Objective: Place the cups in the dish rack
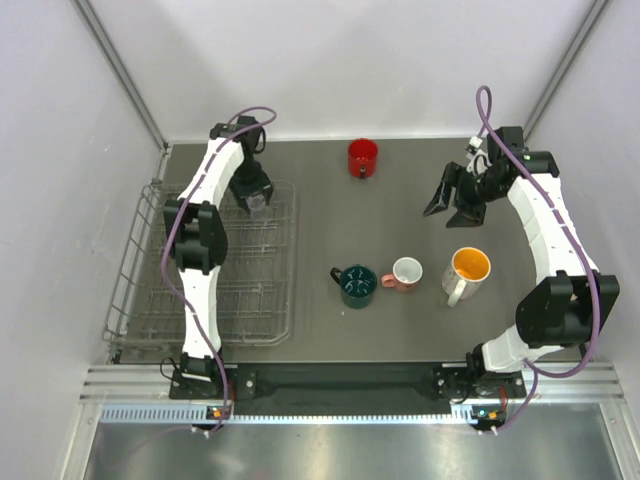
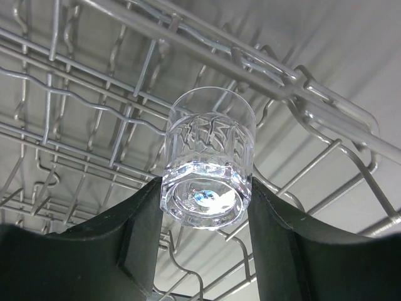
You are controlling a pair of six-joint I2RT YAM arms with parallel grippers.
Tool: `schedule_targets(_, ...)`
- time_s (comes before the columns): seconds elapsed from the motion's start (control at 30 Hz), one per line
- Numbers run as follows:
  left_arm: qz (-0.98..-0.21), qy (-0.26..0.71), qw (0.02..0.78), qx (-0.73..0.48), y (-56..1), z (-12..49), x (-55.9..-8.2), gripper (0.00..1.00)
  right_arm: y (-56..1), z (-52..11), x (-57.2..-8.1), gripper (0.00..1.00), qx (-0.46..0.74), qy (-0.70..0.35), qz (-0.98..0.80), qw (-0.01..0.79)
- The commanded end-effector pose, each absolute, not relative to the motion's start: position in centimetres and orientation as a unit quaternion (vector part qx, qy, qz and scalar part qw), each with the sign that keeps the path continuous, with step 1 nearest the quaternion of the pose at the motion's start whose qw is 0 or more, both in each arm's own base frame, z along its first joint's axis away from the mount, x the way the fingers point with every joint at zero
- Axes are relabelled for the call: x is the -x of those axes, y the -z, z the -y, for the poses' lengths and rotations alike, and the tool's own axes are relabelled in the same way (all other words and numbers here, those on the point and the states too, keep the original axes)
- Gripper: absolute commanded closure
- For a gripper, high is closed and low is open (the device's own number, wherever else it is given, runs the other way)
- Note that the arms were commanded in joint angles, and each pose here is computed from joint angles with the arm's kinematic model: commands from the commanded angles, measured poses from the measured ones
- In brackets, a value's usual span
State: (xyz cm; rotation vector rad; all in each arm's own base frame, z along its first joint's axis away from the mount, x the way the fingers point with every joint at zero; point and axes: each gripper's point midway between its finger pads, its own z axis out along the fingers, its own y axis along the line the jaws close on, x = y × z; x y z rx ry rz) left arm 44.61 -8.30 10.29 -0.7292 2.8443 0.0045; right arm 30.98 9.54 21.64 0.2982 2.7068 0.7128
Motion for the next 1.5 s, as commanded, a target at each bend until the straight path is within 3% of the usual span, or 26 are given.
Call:
schedule_targets(0.0, -0.964, 0.002, 0.106, 0.245, -10.4, 8.2, -45.0, 1.0, -22.3, -9.2, -30.9, 0.33, -0.098, -0.253, -0.947, 0.171)
schedule_targets(0.23, -0.965, -0.003, 0.099, 0.242, -9.2, 8.1, -45.2, 1.0, -22.3, -9.2, -31.0, 0.33, -0.1, -0.255, -0.946, 0.172)
schedule_targets(0.3, -0.966, -0.001, 0.098, 0.241, -9.0, 8.1, -45.3, 0.96, -22.3, -9.2, -31.0, 0.33, -0.102, -0.255, -0.946, 0.171)
schedule_targets(0.47, -0.965, -0.005, 0.096, 0.243, -8.7, 7.8, -45.3, 0.65, -22.2, -9.2, -30.9, 0.33, -0.103, -0.253, -0.947, 0.171)
schedule_targets(0.7, -0.965, -0.013, 0.098, 0.244, -9.2, 7.3, -44.8, 0.32, -22.0, -9.2, -31.0, 0.33, -0.105, -0.253, -0.946, 0.172)
schedule_targets(0.8, -0.965, -0.005, 0.101, 0.241, -9.8, 7.5, -44.6, 0.23, -22.0, -9.2, -31.1, 0.33, -0.108, -0.254, -0.945, 0.174)
schedule_targets(1.1, -0.965, 0.004, 0.118, 0.236, -11.9, 7.5, -44.3, 0.11, -21.9, -9.1, -31.7, 0.33, -0.111, -0.251, -0.944, 0.183)
schedule_targets(1.2, -0.964, 0.007, 0.13, 0.233, -13.3, 7.4, -44.1, 0.02, -21.8, -9.4, -32.0, 0.33, -0.107, -0.25, -0.944, 0.187)
schedule_targets(1.47, -0.956, 0.032, 0.19, 0.22, -18.0, 7.4, -44.2, 0.02, -21.9, -10.4, -34.0, 0.32, -0.08, -0.221, -0.95, 0.206)
